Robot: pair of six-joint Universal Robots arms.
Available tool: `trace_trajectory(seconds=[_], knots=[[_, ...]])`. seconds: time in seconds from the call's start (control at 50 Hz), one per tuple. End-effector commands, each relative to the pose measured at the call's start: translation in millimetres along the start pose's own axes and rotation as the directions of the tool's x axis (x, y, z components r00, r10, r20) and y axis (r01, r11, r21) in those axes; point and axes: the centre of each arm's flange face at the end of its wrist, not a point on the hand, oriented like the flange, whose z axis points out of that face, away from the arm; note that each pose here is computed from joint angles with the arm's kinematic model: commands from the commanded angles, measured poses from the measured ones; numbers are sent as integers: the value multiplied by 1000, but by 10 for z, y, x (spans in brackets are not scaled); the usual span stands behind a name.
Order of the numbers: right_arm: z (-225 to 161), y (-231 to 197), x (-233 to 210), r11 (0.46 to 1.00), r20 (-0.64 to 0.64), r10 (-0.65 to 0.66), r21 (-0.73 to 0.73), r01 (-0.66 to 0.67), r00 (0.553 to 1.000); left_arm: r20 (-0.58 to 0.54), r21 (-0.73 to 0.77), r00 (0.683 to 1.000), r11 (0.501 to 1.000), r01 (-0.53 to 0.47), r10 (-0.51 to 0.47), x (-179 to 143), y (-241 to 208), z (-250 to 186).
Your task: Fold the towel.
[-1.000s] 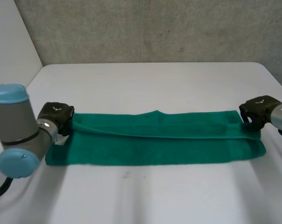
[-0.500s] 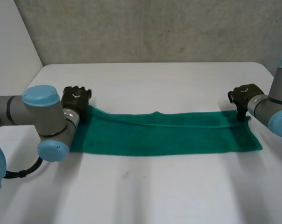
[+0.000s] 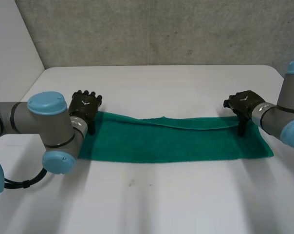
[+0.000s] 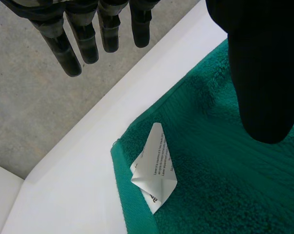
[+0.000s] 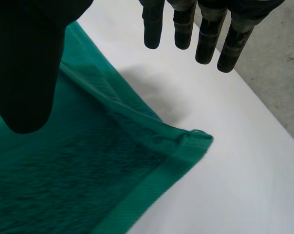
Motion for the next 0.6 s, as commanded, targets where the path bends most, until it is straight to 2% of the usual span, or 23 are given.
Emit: trace_trajectory(seconds=[0.02, 0.1, 0.12, 0.14, 0.2, 0.28, 0.36, 0.38, 0.46, 0.54, 0.6], knots=[[329, 51, 114, 998, -121, -34, 50, 40, 992, -7, -13, 1000, 1000, 3, -3, 18, 35, -34], [425, -111, 335, 987, -269, -33, 142, 73, 963, -8, -15, 1000, 1000, 4, -5, 12, 27, -58], [426, -111, 335, 987, -269, -33, 142, 73, 963, -9, -17, 1000, 1000, 6, -6, 12, 29, -67], [470, -181, 420, 976, -335, -1, 203, 73, 942, -9, -19, 1000, 1000, 6, -6, 10, 29, -79], [489, -171, 451, 973, -359, 46, 227, 39, 932, -6, -21, 1000, 1000, 6, -6, -3, 23, -92], [436, -97, 431, 974, -332, 121, 222, -47, 936, -3, -18, 1000, 1000, 8, -8, -40, -23, -149], [226, -220, 488, 967, -321, 166, 237, -90, 932, 0, -16, 1000, 1000, 10, -10, -74, -65, -212], [39, -264, 460, 971, -288, 171, 214, -110, 942, 0, -12, 1000, 1000, 10, -10, -83, -91, -243], [-227, -174, 237, 981, -156, 166, 125, -148, 974, 2, -9, 1000, 1000, 13, -13, -114, -138, -324], [-442, -4, 178, 981, -82, 189, 47, -186, 979, 0, -7, 1000, 1000, 22, -22, -140, -187, -428], [-523, 95, 188, 979, -72, 206, 16, -205, 976, -1, -5, 999, 999, 41, -41, -153, -215, -486]])
